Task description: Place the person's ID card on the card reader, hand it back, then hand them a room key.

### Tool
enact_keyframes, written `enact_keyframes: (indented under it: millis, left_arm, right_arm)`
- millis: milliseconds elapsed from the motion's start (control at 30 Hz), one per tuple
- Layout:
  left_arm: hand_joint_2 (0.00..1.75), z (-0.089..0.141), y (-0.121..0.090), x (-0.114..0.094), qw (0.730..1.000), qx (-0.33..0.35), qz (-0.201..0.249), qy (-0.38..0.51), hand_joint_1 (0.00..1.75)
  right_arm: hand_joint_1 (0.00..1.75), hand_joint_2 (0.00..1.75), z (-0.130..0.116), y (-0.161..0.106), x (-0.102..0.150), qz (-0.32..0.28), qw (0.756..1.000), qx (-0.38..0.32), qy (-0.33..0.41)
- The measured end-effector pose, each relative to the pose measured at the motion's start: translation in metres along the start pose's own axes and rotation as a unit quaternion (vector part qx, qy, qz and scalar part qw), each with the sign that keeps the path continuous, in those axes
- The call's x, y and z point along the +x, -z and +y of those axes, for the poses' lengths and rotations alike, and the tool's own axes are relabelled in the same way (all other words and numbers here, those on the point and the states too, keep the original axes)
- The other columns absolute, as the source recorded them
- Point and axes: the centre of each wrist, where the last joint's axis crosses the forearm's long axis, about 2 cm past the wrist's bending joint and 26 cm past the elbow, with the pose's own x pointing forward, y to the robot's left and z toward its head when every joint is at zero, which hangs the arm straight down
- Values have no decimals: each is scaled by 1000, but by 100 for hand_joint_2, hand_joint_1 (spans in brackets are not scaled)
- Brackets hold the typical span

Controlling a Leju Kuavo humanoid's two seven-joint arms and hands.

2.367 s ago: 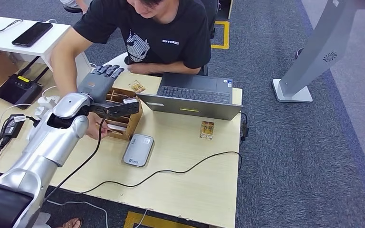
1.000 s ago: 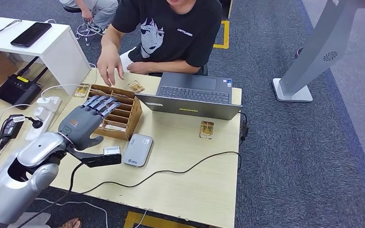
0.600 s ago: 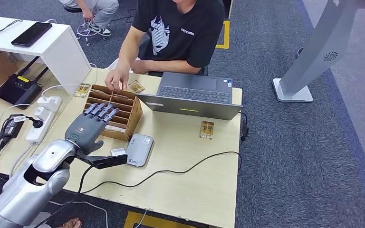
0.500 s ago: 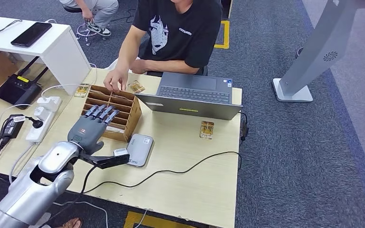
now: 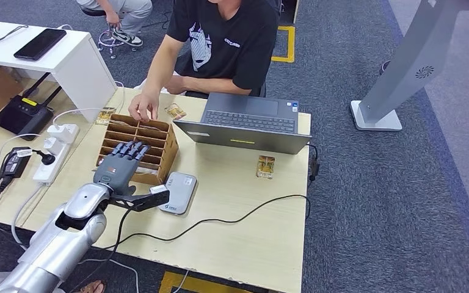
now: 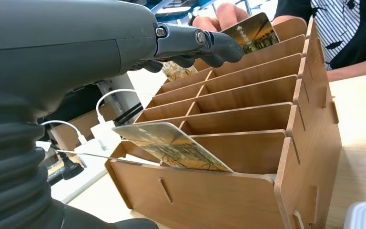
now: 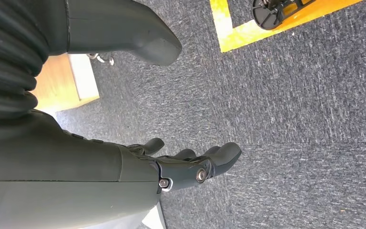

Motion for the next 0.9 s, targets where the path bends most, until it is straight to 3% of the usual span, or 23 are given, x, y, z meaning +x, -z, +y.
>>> enact_keyframes:
  millis: [367,467,567,633,700,900]
  left_arm:
    - [175,-2,4,-1,1000,-6,-2,-15,10]
    - [175,-2,4,-2,1000,-5,-2,-20,24]
    - [175,-1,5,-1,1000,-5,-4,-22,62]
    - [175,-1,5,-1,1000,-6,-8,-24,120]
    - [175,0,5,0,1000,-8,-11,-28,164]
    - [175,5,8,0,999,-7,-20,-35,175]
  right_arm:
    - [0,175,0,0,0,-1,1000,-1,-3]
    - [0,175,0,0,0,-2,1000,-1,-3]
    - [0,175,0,0,0,-3,1000,-1,-3]
    - [0,175,0,0,0,-4,1000,0,-3]
    - [0,175,0,0,0,-5,1000,0,-4]
    - [0,175,0,0,0,-6,1000,0,-4]
